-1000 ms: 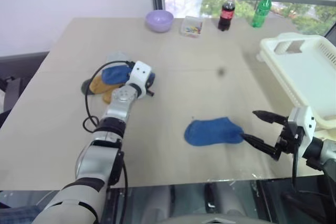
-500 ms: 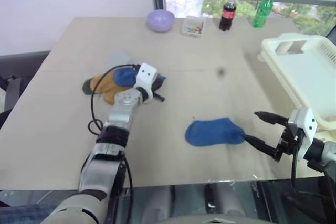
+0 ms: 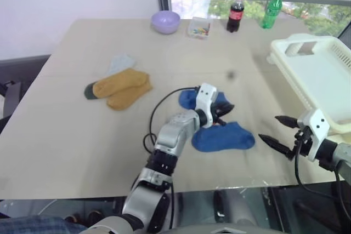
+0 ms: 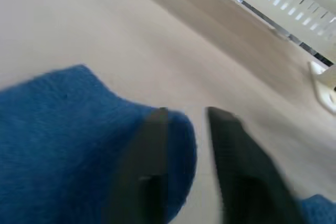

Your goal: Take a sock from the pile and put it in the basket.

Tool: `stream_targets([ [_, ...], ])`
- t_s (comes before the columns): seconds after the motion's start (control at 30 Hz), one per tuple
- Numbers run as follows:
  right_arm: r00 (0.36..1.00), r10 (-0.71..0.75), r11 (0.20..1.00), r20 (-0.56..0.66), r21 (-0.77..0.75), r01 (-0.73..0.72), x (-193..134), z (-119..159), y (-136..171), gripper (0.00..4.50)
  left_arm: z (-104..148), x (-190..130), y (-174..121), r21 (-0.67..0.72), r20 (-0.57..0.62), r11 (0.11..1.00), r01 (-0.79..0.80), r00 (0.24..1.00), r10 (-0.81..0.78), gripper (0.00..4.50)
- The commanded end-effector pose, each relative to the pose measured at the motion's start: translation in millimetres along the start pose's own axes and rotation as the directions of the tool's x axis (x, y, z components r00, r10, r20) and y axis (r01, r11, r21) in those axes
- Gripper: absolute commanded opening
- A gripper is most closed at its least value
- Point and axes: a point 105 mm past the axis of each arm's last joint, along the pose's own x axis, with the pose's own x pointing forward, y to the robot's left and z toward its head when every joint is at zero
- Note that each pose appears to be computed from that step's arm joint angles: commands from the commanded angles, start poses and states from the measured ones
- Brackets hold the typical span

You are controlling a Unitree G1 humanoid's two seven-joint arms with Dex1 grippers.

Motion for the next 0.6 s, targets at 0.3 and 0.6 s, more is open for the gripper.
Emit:
stream_targets([
  [0.3, 0.994, -0.073, 0.991, 0.078, 0.121, 0.063, 38, 19, -6, 4.50, 70, -36, 22, 0.071, 0.141, 0.993, 0.094, 0.985, -0.103, 3.30],
  [0.6, 0.988, -0.106, 0.951, 0.114, 0.302, 0.067, 93, 23, -5, 4.50, 74, -79, 109, 0.180, 0.067, 0.967, -0.181, 0.983, 0.171, 3.30],
])
